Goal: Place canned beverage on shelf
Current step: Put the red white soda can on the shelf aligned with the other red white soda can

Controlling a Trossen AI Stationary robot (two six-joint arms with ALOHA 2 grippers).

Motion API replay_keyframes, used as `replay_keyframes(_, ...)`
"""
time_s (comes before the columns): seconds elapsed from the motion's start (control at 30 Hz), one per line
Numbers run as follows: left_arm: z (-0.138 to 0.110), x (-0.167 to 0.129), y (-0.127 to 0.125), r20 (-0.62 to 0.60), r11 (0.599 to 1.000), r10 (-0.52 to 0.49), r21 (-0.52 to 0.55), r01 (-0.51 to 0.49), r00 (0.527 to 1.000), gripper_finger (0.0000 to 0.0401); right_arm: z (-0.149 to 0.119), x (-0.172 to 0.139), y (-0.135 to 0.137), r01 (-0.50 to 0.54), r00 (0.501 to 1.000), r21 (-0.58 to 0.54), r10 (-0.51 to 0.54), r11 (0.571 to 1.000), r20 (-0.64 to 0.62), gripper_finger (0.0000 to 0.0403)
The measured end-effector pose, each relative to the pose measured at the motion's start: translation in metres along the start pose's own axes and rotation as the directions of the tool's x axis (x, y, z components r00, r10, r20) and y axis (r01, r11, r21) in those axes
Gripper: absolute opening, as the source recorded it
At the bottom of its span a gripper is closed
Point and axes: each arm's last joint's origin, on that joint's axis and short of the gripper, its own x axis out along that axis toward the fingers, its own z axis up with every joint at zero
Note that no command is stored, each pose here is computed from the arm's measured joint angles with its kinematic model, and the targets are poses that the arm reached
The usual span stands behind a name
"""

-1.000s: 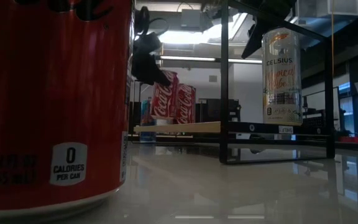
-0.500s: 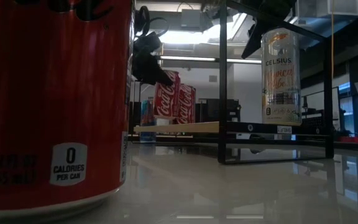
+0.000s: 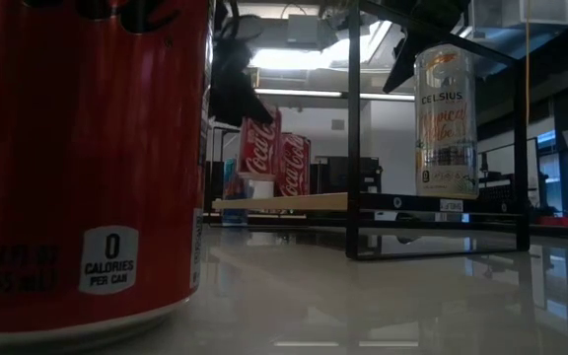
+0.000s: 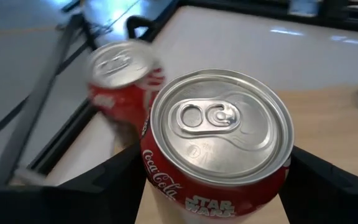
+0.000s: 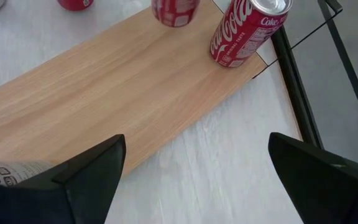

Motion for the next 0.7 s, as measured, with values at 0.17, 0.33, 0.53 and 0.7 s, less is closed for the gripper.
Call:
replay_keyframes(0.17, -0.004, 0.0, -0.004, -0.022, 0.997, 0.068, -0.024, -0.069, 0.997, 0.0277, 0.0, 0.0, 0.0, 0.0, 1.0, 0.0, 0.0, 1.0, 0.0, 0.039)
replay_keyframes(0.33, -0.015, 0.003, -0.006, -0.034, 0.995, 0.09, -0.031, -0.091, 0.995, 0.0277, 0.0, 0.0, 0.0, 0.0, 1.0, 0.0, 0.0, 1.0, 0.0, 0.039)
replay_keyframes(0.53, -0.027, 0.005, -0.005, -0.007, 0.993, 0.114, -0.044, -0.114, 0.994, 0.0277, 0.0, 0.0, 0.0, 0.0, 1.0, 0.0, 0.0, 1.0, 0.0, 0.039)
replay_keyframes(0.7, -0.035, 0.007, -0.005, 0.017, 0.992, 0.117, -0.049, -0.116, 0.993, 0.0277, 0.0, 0.0, 0.0, 0.0, 1.0, 0.0, 0.0, 1.0, 0.0, 0.039)
